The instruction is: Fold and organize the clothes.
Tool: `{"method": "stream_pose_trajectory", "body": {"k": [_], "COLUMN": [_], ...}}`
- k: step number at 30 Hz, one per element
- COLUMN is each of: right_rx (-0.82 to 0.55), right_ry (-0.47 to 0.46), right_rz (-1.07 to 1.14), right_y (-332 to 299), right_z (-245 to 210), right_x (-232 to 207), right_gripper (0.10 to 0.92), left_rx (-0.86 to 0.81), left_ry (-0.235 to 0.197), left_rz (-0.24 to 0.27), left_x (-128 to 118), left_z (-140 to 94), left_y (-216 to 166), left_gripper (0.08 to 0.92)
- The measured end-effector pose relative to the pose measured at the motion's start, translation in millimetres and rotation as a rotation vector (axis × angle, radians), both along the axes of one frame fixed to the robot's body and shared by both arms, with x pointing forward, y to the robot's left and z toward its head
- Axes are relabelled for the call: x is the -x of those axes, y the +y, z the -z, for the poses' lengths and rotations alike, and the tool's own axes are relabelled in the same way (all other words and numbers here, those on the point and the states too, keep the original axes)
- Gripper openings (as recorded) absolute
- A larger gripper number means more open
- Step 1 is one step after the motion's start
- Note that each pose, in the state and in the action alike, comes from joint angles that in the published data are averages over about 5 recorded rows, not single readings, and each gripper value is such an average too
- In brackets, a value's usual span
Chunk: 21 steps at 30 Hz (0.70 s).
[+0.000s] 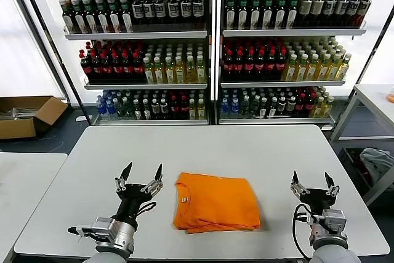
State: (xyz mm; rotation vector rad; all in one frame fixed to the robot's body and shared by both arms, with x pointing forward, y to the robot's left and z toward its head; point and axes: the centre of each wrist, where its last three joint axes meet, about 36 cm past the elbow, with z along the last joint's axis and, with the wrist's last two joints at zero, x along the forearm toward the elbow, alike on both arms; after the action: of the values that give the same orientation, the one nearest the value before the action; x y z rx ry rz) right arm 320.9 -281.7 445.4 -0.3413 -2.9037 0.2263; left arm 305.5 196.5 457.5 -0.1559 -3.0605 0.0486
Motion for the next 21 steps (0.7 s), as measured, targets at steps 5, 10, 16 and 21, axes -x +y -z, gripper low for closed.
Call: {"method": "stream_pose_trajectory", "body": {"k": [5,10,16,21], "right_rx": [-0.021,-0.023,-0.005,0.009], "right_ry": [-0.029,-0.058,-0.06,-0.057], "right_rz": [0.016,0.023,0.028,0.04], "right_y": [4,8,10,9], "right_z": [-2,-11,-14,-19], "right_x": [-3,-7,-10,-12], "right_gripper": [0.823,0.823,0.823,0.823], "left_rx": [-0.008,-0.004,0.016,0.031], "left_ry": [-0.019,-0.025,-0.017,-0.001], "left_rz": [-0.019,-0.036,-0.053,-0.059], "left_x": [-5,-5,0,3], "left_z": [4,5,4,4], "left_y": [4,8,8,9], "left_gripper": [0.823,0.823,0.823,0.823]}}
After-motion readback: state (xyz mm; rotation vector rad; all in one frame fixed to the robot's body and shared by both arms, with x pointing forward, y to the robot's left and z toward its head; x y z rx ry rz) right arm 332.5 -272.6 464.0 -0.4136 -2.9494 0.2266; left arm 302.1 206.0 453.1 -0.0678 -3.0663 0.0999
